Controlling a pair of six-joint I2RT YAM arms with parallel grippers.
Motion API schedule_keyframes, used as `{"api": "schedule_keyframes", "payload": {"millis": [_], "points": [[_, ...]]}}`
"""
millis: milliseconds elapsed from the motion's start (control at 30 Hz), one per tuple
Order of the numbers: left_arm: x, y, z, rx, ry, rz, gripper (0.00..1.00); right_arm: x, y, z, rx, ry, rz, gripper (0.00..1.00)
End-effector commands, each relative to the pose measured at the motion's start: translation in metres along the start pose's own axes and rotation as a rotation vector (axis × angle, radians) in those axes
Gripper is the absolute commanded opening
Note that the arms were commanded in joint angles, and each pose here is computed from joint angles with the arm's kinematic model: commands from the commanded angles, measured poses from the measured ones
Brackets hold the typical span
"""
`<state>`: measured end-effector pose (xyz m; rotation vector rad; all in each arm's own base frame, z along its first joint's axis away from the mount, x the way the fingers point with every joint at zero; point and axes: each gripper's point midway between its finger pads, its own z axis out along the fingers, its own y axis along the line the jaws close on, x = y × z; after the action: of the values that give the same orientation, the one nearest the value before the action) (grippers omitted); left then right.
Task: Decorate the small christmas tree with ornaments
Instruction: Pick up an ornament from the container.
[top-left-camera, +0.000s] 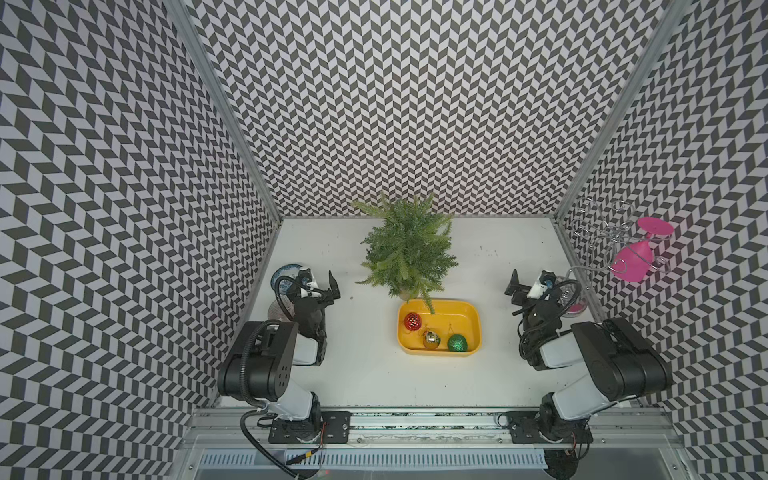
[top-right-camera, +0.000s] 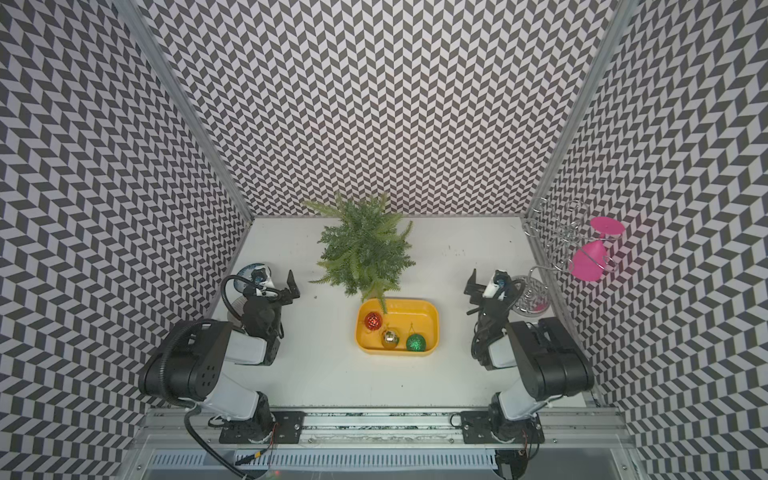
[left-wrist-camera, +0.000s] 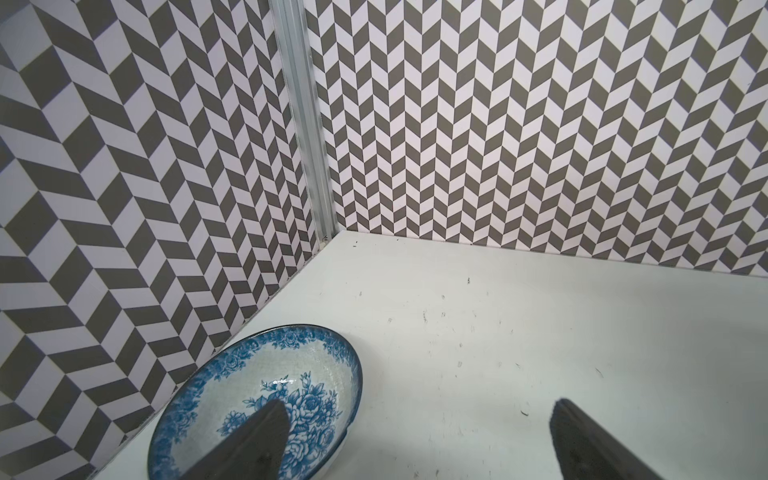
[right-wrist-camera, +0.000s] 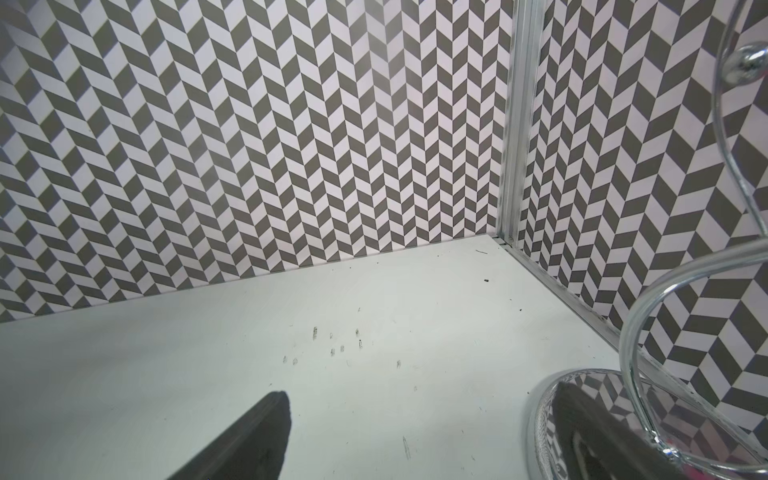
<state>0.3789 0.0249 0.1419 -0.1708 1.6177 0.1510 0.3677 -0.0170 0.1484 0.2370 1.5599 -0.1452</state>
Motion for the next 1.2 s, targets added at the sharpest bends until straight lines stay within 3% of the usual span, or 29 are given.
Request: {"api": "schedule_keyframes", "payload": {"millis": [0,800,967,1067,1167], "points": [[-0.009,-0.004,-0.005,-0.007,-0.042,0.002,0.99,-0.008,-0.001,-0.001,-0.004,-0.039,0.003,0.99],[-0.011,-0.008,-0.001,0.052,-0.032,-0.006,0.99,-0.010,-0.007,-0.002,0.035,-0.032,0.021,0.99],[-0.024,-0.022,0.012,0.087,0.027,0.044,0.99,-0.027,0.001,-0.016,0.005,-0.101,-0.008,0.99],[-0.040,-0.018,0.010,0.043,0.012,0.035,0.99,-0.047,0.013,-0.003,-0.011,-0.066,-0.040,0.99],[-0.054,-0.016,0.013,0.024,0.033,-0.001,0.99,-0.076,0.019,0.004,-0.019,-0.052,0.035,0.99]]}}
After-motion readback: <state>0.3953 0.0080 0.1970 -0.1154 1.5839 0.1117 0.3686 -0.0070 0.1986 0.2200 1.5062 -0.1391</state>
